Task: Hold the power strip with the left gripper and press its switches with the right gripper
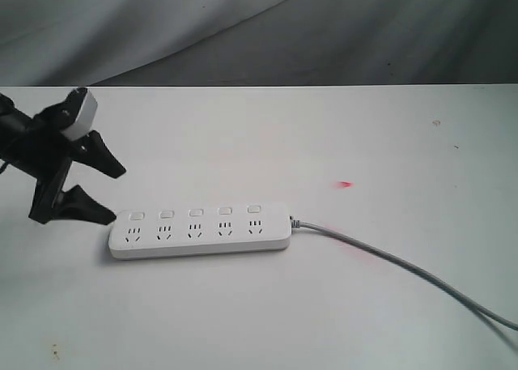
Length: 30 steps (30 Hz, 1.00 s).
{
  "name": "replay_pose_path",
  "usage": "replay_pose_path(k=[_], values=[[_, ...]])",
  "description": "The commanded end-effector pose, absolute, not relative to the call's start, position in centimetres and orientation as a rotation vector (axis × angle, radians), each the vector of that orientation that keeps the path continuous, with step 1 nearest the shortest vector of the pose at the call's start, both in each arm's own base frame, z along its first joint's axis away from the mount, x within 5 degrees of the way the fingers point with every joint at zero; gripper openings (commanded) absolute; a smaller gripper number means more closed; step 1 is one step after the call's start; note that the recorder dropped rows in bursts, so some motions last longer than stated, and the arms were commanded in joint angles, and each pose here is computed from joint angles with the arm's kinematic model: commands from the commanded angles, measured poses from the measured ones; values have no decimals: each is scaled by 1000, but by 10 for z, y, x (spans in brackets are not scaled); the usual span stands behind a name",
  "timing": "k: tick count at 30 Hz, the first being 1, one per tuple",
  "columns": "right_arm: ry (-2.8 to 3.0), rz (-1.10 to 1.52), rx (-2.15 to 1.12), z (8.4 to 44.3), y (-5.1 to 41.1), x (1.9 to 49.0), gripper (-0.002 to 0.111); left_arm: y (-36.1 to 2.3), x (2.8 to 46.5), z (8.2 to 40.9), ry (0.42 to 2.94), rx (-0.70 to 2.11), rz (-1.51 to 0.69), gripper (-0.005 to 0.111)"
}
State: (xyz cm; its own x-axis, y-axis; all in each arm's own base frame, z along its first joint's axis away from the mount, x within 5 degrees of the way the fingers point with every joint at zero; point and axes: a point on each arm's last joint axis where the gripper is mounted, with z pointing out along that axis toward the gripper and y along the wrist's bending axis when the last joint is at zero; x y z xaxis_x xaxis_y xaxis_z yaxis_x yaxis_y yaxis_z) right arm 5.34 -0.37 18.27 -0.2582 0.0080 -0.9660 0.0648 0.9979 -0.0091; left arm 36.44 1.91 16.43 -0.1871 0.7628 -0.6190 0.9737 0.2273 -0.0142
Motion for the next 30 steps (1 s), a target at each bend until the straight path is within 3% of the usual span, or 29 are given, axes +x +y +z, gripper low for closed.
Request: replay_pose_path(k=[1, 9, 15, 24, 30], values=[[1820, -62, 57, 183, -4, 53, 0, 16, 358, 221, 1931, 1553, -383, 58], [1820, -62, 57, 183, -4, 53, 0, 9, 322, 309, 1838, 1456, -168, 0], [1820, -62, 57, 183, -4, 53, 0, 4, 294, 359, 1965, 1052, -191, 0], [1820, -62, 57, 183, -4, 53, 0, 8, 272, 407, 2034, -131, -626, 0], [1820, -62, 57, 183, -4, 53, 0, 13, 267, 421, 1928, -314, -647, 0]])
